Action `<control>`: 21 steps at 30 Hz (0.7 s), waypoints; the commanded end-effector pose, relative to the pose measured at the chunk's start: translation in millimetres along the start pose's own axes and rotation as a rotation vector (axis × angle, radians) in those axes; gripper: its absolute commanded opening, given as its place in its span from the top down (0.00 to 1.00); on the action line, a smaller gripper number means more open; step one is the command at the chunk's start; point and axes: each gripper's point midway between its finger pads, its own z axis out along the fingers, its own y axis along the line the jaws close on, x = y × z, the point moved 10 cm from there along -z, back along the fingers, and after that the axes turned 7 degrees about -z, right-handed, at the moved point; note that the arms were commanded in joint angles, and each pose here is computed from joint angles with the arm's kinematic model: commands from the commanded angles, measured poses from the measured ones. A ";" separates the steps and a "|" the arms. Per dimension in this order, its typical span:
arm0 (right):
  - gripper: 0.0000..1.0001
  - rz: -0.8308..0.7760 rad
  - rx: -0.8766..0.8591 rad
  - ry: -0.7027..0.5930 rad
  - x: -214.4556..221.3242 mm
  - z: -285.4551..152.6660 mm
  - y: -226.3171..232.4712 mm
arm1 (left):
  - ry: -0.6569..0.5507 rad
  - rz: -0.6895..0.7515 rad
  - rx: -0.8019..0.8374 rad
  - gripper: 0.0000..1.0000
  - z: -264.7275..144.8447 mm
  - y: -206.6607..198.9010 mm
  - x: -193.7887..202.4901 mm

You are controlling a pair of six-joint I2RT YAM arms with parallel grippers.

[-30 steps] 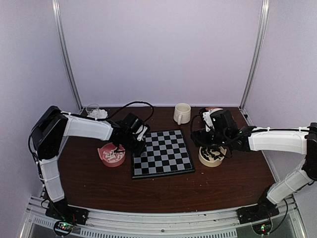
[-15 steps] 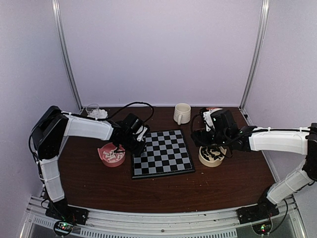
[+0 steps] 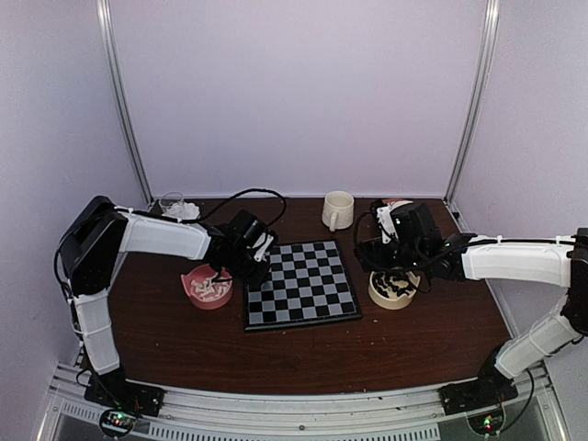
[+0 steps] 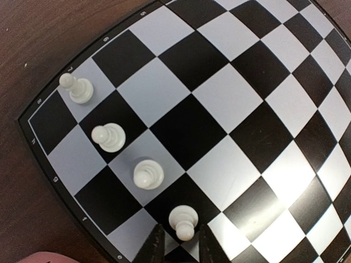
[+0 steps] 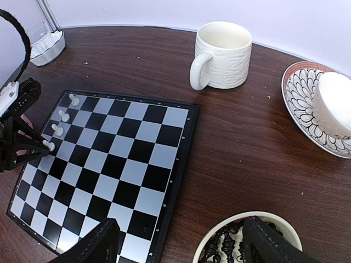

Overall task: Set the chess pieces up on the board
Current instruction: Place the pawn on d2.

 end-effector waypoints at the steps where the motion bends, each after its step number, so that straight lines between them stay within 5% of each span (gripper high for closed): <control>1: 0.20 0.001 0.009 -0.045 -10.6 -8.0 0.1 | -0.029 0.018 0.006 0.72 -11.8 -5.0 -4.5; 5: 0.20 0.000 0.008 -0.045 -10.0 -8.5 0.0 | -0.078 0.027 0.015 0.61 -32.1 -7.9 -0.9; 11: 0.19 0.002 0.008 -0.049 -9.6 -8.3 0.0 | -0.165 -0.004 0.006 0.60 -73.5 -0.6 9.3; 21: 0.19 0.001 0.012 -0.050 -9.0 -8.5 -0.3 | -0.179 -0.198 -0.325 0.77 -104.5 40.9 26.5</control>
